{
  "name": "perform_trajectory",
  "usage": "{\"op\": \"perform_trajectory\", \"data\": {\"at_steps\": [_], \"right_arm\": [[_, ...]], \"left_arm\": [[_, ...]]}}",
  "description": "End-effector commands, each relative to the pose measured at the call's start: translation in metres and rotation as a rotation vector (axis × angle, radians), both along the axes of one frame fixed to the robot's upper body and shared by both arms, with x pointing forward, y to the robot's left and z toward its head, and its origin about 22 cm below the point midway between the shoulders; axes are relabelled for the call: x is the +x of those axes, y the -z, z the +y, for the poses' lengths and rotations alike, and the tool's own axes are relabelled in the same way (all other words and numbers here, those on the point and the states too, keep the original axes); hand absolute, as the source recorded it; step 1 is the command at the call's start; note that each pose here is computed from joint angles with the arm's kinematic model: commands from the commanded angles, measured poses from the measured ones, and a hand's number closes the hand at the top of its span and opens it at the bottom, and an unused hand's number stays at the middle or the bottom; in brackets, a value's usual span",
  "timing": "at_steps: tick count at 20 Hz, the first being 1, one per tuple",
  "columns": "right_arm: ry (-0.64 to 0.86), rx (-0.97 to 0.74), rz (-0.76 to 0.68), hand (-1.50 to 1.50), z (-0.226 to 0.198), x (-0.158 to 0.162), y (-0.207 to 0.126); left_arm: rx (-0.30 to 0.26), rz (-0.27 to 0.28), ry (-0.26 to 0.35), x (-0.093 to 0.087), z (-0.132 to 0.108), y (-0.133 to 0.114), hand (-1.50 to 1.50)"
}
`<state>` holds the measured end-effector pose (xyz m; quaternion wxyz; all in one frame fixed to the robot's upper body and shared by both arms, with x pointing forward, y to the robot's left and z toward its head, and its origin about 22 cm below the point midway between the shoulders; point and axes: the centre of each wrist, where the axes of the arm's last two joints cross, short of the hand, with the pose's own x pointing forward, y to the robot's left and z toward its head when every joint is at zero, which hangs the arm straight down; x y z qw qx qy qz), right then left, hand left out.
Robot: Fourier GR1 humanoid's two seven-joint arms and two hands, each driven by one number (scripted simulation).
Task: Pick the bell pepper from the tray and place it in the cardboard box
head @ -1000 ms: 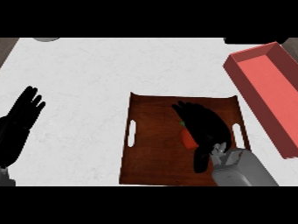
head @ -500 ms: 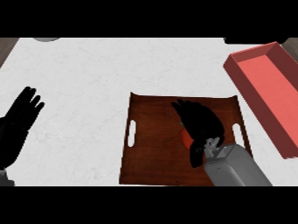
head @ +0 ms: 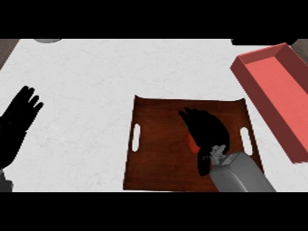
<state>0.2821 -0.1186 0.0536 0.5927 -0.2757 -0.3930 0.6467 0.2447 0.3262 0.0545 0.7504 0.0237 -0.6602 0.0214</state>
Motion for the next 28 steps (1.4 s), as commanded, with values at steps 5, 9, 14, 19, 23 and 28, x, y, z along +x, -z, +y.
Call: {"op": "perform_trajectory", "data": {"at_steps": [5, 9, 14, 19, 23, 28], "right_arm": [[0.007, -0.033, 0.024, -1.50, -0.006, 0.012, 0.009], [0.009, -0.028, 0.032, -1.50, -0.018, 0.013, 0.027], [0.006, -0.018, 0.014, -1.50, -0.012, 0.018, 0.032], [-0.046, 0.021, -0.029, 1.50, 0.011, 0.016, 0.045], [-0.085, 0.024, -0.052, 1.50, -0.010, 0.011, 0.059], [-0.093, 0.012, -0.077, 1.50, 0.001, 0.020, 0.049]], "left_arm": [[0.000, 0.012, -0.001, -0.015, -0.017, 0.015, 0.00], [-0.002, -0.005, 0.002, -0.016, -0.003, 0.004, 0.00], [0.007, -0.019, -0.001, 0.017, -0.010, 0.005, 0.00], [0.016, -0.006, 0.014, 0.016, -0.023, -0.017, 0.00], [0.022, 0.005, 0.006, 0.001, 0.008, 0.005, 0.00], [0.025, -0.007, 0.000, -0.003, -0.020, 0.001, 0.00]]}}
